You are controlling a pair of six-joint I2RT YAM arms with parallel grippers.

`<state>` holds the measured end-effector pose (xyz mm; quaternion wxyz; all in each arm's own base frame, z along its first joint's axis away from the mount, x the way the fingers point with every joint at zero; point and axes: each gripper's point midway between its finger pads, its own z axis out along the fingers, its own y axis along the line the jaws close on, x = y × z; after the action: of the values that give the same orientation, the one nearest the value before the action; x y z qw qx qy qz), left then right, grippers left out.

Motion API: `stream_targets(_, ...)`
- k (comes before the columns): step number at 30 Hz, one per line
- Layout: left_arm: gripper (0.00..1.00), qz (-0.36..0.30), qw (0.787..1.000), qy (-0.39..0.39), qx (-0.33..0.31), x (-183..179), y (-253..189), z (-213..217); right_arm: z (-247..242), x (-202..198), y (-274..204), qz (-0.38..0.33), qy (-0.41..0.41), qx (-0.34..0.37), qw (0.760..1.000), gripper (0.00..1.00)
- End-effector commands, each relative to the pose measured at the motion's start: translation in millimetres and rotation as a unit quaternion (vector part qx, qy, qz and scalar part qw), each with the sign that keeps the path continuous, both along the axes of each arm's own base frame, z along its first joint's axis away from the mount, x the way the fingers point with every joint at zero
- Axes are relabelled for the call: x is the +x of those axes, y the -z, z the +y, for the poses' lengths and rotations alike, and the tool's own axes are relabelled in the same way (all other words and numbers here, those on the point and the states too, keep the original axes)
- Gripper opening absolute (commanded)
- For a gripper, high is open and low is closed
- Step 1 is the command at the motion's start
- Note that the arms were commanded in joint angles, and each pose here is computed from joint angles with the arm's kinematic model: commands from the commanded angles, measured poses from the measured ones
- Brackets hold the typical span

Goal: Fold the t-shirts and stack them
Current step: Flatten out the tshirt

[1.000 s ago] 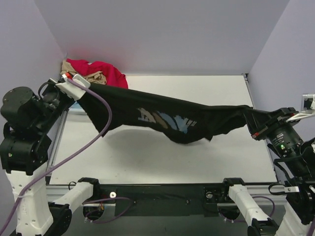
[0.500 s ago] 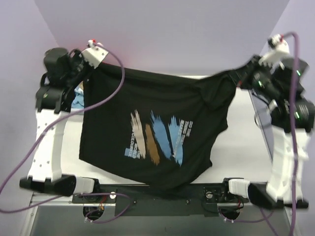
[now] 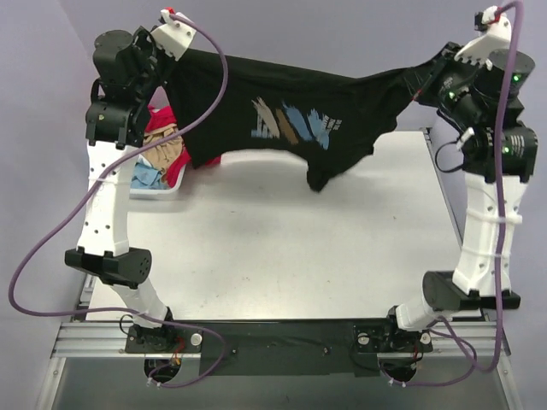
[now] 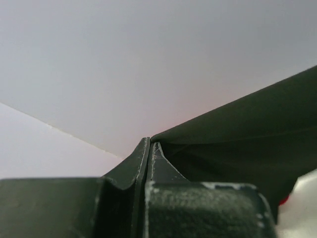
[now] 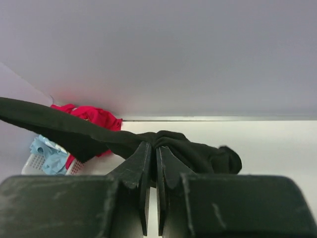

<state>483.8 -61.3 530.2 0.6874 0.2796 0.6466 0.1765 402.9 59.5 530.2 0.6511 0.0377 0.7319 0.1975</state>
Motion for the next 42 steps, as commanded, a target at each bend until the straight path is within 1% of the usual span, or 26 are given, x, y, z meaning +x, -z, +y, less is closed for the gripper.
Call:
stream_targets(1, 0.00, -0.009, 1.000, 0.000, 0.015, -13.1, -3.8, 3.4, -5.3, -43.8, -11.4, -0.040, 0.003, -0.018, 0.999, 0.00)
stream_targets(4, 0.00, 0.023, 0.998, 0.036, 0.045, -16.5, 42.7, -9.3, 2.4, -54.7, 55.3, 0.036, -0.016, -0.005, 0.999, 0.00)
stream_targets(5, 0.00, 0.054, 0.995, 0.053, 0.057, -26.0, 79.0, -14.7, 9.6, -60.6, 99.6, 0.085, -0.035, 0.008, 0.996, 0.00)
stream_targets(6, 0.00, 0.046, 0.994, 0.066, 0.073, -33.3, 84.4, -20.1, 16.5, -68.4, 117.5, 0.104, -0.053, 0.017, 0.993, 0.00)
stream_targets(7, 0.00, 0.085, 0.989, 0.084, 0.088, -43.3, 130.1, -25.1, 20.4, -78.4, 164.0, 0.158, -0.057, 0.034, 0.985, 0.00)
stream_targets(8, 0.00, 0.074, 0.987, 0.095, 0.103, -56.9, 131.3, -28.3, 24.4, -85.2, 184.2, 0.182, -0.065, 0.043, 0.980, 0.00)
stream_targets(9, 0.00, 0.121, 0.981, 0.104, 0.114, -62.6, 183.4, -30.0, 26.6, -99.0, 227.5, 0.230, -0.063, 0.059, 0.969, 0.00)
stream_targets(10, 0.00, 0.121, 0.980, 0.109, 0.117, -71.0, 191.0, -30.6, 29.2, -112.0, 276.5, 0.288, -0.062, 0.067, 0.953, 0.00)
stream_targets(11, 0.00, 0.165, 0.971, 0.121, 0.123, -79.3, 236.7, -31.5, 30.4, -121.6, 286.5, 0.295, -0.056, 0.079, 0.951, 0.00)
stream_targets(12, 0.00, 0.194, 0.965, 0.123, 0.128, -88.8, 270.8, -28.0, 32.3, -136.6, 328.4, 0.340, -0.051, 0.080, 0.936, 0.00)
stream_targets(15, 0.00, 0.245, 0.951, 0.120, 0.148, -104.5, 332.4, -17.6, 38.1, -161.6, 384.9, 0.385, -0.035, 0.083, 0.919, 0.02)
stream_targets(16, 0.00, 0.264, 0.944, 0.120, 0.155, -110.5, 356.7, -14.4, 36.4, -173.3, 413.9, 0.416, -0.021, 0.081, 0.906, 0.03)
stream_targets(18, 0.00, 0.290, 0.936, 0.111, 0.164, -115.6, 385.2, -6.4, 42.5, -183.4, 442.0, 0.446, -0.021, 0.083, 0.891, 0.04)
stream_targets(21, 0.00, 0.318, 0.927, 0.107, 0.167, -120.0, 412.6, 1.2, 33.2, -184.5, 467.8, 0.468, 0.013, 0.067, 0.881, 0.14)
stream_targets(24, 0.00, 0.333, 0.922, 0.106, 0.168, -124.6, 428.4, 4.3, 31.1, -180.5, 478.3, 0.480, 0.018, 0.051, 0.876, 0.18)
stream_targets(25, 0.00, 0.333, 0.922, 0.108, 0.168, -124.8, 429.8, 3.8, 34.3, -175.2, 474.0, 0.475, 0.012, 0.043, 0.879, 0.17)
stream_targets(28, 0.00, 0.334, 0.922, 0.116, 0.159, -128.0, 431.1, 1.2, 43.6, -157.4, 469.0, 0.472, 0.002, 0.023, 0.881, 0.00)
stream_targets(31, 0.00, 0.337, 0.922, 0.118, 0.147, -130.4, 431.6, -0.5, 66.6, -134.6, 454.2, 0.465, -0.020, 0.001, 0.885, 0.00)
stream_targets(32, 0.00, 0.336, 0.923, 0.117, 0.145, -129.7, 430.3, -0.7, 78.2, -136.7, 462.8, 0.480, -0.035, -0.016, 0.876, 0.00)
stream_targets(33, 0.00, 0.338, 0.923, 0.116, 0.143, -131.7, 431.6, -0.5, 88.9, -127.8, 452.0, 0.471, -0.047, -0.022, 0.881, 0.00)
stream_targets(34, 0.00, 0.337, 0.924, 0.114, 0.142, -131.3, 430.9, 0.8, 98.8, -138.5, 461.1, 0.496, -0.065, -0.047, 0.865, 0.00)
stream_targets(35, 0.00, 0.338, 0.924, 0.112, 0.140, -133.3, 431.7, 2.2, 101.0, -132.5, 452.2, 0.491, -0.061, -0.061, 0.867, 0.00)
stream_targets(36, 0.00, 0.339, 0.924, 0.109, 0.139, -134.0, 432.2, 4.6, 102.6, -142.9, 451.9, 0.500, -0.062, -0.088, 0.859, 0.08)
stream_targets(37, 0.00, 0.337, 0.925, 0.109, 0.138, -135.3, 431.5, 4.5, 92.2, -141.8, 449.0, 0.491, -0.033, -0.115, 0.863, 0.14)
stream_targets(38, 0.00, 0.339, 0.924, 0.109, 0.137, -137.1, 433.1, 6.0, 88.4, -152.2, 444.3, 0.490, -0.027, -0.128, 0.862, 0.25)
stream_targets(42, 0.00, 0.341, 0.925, 0.111, 0.125, -143.5, 435.0, 4.7, 31.1, -173.0, 441.8, 0.470, 0.074, -0.150, 0.866, 0.49)
